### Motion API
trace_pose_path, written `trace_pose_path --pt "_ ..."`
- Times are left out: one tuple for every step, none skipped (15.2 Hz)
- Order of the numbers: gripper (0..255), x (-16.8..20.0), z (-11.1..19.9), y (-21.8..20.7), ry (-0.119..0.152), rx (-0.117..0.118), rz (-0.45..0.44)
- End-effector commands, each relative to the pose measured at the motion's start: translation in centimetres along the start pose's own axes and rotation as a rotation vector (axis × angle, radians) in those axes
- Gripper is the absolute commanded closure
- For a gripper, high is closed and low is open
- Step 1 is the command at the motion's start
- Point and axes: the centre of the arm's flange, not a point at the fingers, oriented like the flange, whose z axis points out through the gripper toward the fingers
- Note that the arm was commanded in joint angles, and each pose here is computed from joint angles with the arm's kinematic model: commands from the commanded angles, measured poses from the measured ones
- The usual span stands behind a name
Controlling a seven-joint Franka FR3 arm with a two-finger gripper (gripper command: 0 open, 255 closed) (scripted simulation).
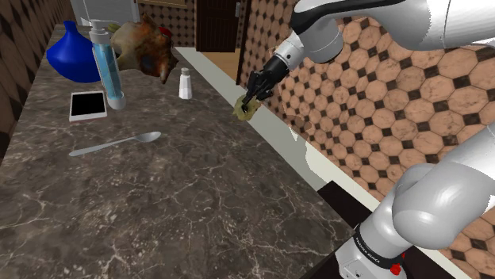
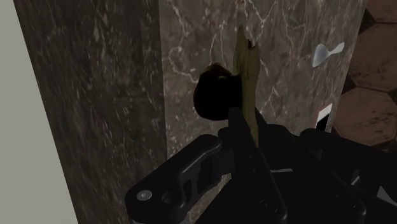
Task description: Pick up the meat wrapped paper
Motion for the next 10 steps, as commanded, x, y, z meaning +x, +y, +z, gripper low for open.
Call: trace_pose_path --pt "255 0.0 -0.7 -0.8 0.0 0.0 0.0" --pt "255 0.1 -1.1 -1.1 0.0 0.0 0.0" --pt "255 0.1 -1.5 -1.5 0.0 0.0 0.0" --pt "255 0.1 -1.9 -1.8 0.0 0.0 0.0" --pt "255 0.1 -2.3 -2.2 0.0 0.0 0.0" --pt "255 0.2 -2.7 -2.5 0.0 0.0 0.0" --pt "255 0.2 -3.1 -2.9 0.0 0.0 0.0" --pt "255 0.2 -3.5 -3.2 0.0 0.0 0.0" --pt "255 0.2 -3.5 -3.3 0.0 0.0 0.0" --pt "255 0.2 -3.5 -3.3 0.0 0.0 0.0"
